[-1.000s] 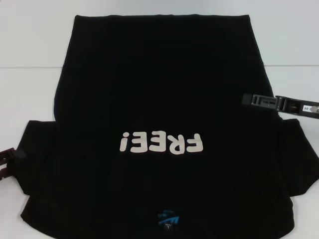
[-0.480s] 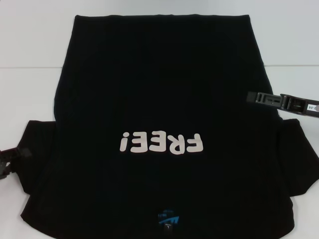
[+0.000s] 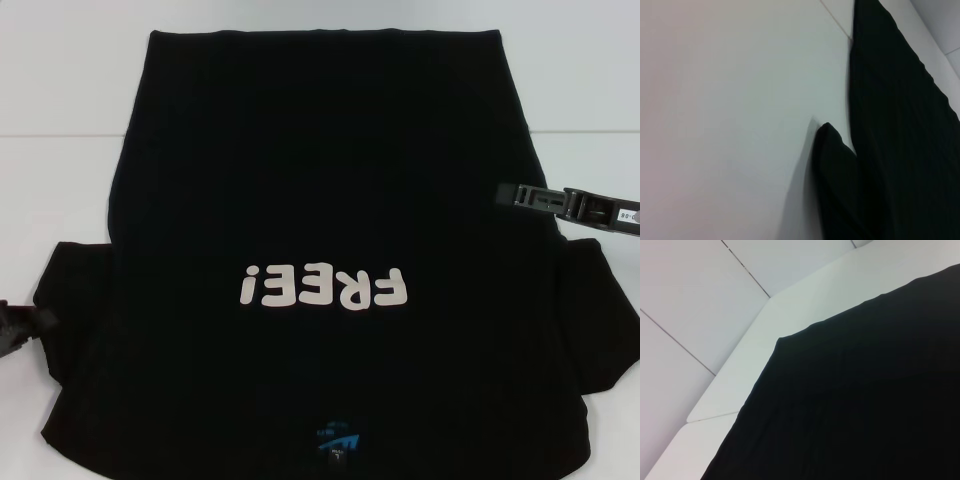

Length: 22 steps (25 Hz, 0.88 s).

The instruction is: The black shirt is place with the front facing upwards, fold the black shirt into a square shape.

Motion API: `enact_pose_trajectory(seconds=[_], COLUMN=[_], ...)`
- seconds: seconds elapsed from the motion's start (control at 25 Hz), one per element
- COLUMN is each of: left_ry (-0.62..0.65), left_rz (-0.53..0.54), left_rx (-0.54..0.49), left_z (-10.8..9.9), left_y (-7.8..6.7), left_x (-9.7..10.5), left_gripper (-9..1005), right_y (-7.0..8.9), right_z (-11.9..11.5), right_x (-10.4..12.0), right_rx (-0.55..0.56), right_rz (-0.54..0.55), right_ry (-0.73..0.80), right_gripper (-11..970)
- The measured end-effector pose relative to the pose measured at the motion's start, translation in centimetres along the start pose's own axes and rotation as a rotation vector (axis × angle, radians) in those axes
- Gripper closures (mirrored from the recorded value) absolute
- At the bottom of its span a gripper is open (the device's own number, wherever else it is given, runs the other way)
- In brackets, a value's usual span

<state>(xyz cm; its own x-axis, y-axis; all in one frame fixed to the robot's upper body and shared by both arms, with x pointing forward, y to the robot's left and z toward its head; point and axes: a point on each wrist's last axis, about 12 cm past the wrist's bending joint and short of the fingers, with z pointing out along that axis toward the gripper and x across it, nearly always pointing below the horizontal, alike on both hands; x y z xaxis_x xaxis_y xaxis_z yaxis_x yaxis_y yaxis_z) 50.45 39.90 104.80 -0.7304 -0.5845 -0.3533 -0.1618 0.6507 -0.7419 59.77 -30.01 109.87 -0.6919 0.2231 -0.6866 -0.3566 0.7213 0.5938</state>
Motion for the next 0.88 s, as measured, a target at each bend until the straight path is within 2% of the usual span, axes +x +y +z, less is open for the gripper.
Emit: enact_pose_trajectory(seconds=[0.36,0.52,0.68,0.88], left_ry=[0.004,-0.045,-0.084,-0.108], left_rz=[0.023,0.018,-0.015,-0.035], left_rx=[-0.017,-0.074,-0.103,-0.111], left_z=[-0.2,-1.7,-2.7,-3.3], left_y=[-0.1,0.7,1.5,1.8], left_x=[-0.3,-1.1,-1.2,-1.6], left_gripper=[900,969,968,968], right_y=[-0.1,-0.1,-0.2,-0.3], right_z=[-0.2,-0.2,-0.2,-0.1], right_x=[0.0,0.0,0.0,0.2], right_rx=[0.003,0.002,0.003,0.006], right_rz=[0.008,0.009,0.01,0.015], right_ry=[-0.007,-0.008,-0.008,-0.007], right_gripper=[38,39,40,41])
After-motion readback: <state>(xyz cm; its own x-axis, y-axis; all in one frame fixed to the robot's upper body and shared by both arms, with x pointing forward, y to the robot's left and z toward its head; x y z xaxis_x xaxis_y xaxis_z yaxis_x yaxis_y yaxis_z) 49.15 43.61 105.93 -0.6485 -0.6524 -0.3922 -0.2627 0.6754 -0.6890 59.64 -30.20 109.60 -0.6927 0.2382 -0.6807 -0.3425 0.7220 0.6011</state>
